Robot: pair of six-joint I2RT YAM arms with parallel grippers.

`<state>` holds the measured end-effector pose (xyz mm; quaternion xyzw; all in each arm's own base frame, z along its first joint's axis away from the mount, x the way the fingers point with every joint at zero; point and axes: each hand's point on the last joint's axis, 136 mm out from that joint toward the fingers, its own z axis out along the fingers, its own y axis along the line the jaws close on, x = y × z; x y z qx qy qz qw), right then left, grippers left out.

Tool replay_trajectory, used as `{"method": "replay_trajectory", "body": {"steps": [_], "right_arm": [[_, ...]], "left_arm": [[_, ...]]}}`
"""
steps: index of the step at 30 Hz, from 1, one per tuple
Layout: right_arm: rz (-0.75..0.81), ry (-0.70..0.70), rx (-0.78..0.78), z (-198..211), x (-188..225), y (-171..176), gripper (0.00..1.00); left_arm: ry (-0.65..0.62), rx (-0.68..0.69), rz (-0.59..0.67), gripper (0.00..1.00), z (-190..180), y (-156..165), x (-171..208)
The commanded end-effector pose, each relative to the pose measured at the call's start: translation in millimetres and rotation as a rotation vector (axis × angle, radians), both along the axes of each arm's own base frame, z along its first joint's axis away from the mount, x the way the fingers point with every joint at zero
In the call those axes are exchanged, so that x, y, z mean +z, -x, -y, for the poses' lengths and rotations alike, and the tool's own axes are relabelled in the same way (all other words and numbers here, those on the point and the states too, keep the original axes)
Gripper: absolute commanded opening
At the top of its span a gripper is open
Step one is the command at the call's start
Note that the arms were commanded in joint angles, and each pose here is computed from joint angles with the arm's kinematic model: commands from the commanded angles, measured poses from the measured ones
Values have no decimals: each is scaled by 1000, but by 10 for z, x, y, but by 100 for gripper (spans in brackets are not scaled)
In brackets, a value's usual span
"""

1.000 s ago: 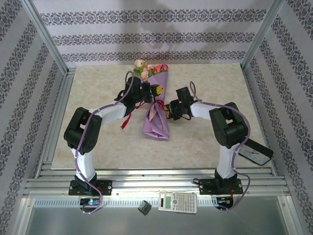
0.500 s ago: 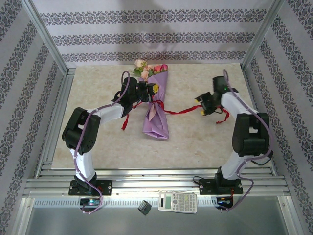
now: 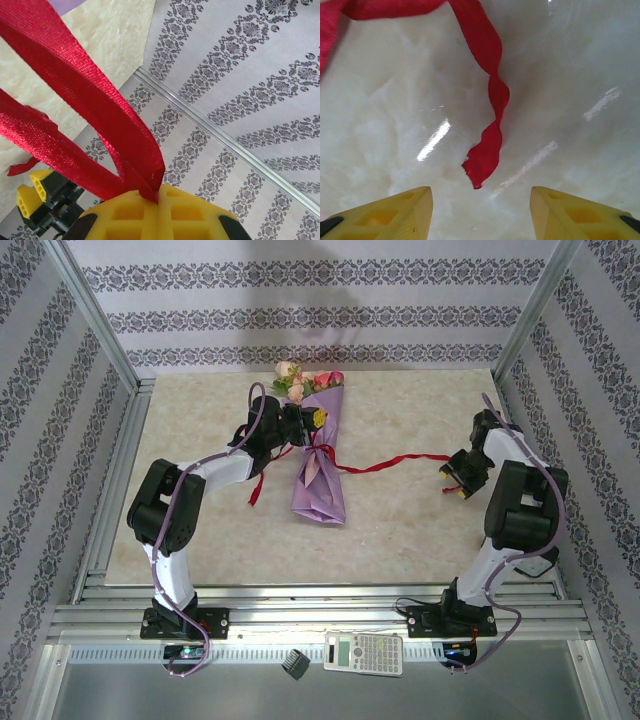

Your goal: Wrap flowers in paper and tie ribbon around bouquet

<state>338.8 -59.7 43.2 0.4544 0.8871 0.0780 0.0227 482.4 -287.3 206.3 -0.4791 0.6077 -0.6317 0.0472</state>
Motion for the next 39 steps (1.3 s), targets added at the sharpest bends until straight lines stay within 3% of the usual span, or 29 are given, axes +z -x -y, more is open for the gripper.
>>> {"method": "replay_trajectory", "body": {"steps": [1,7,10,12,17,22,29,33,39], "right_arm": [[-65,39,22,85,-106,54,52],[-95,61,21,140,-197,-11,39],[-87,70,22,166,-210,-67,19],[-56,72,30,157,-175,-135,0],[120,134,168,-177,411,-469,0],[457,129,389,-1031,1564,-813,0],[868,-117,613,-2420,2933,-1135,0],[963,-273,681,-3063,3268,-1287,0],[1012,-367,781,-3762,3398,-1440,0]], "left_arm": [[88,-14,13,0,50,-43,235],[76,-30,10,0,61,-3,208],[72,-38,12,0,67,6,203],[68,-47,16,0,82,8,201],[45,-87,36,0,129,13,175],[17,-141,66,0,202,26,93],[-63,-232,170,0,288,102,89],[-164,-286,233,0,316,172,-24],[-284,-337,370,0,394,298,-134]]}}
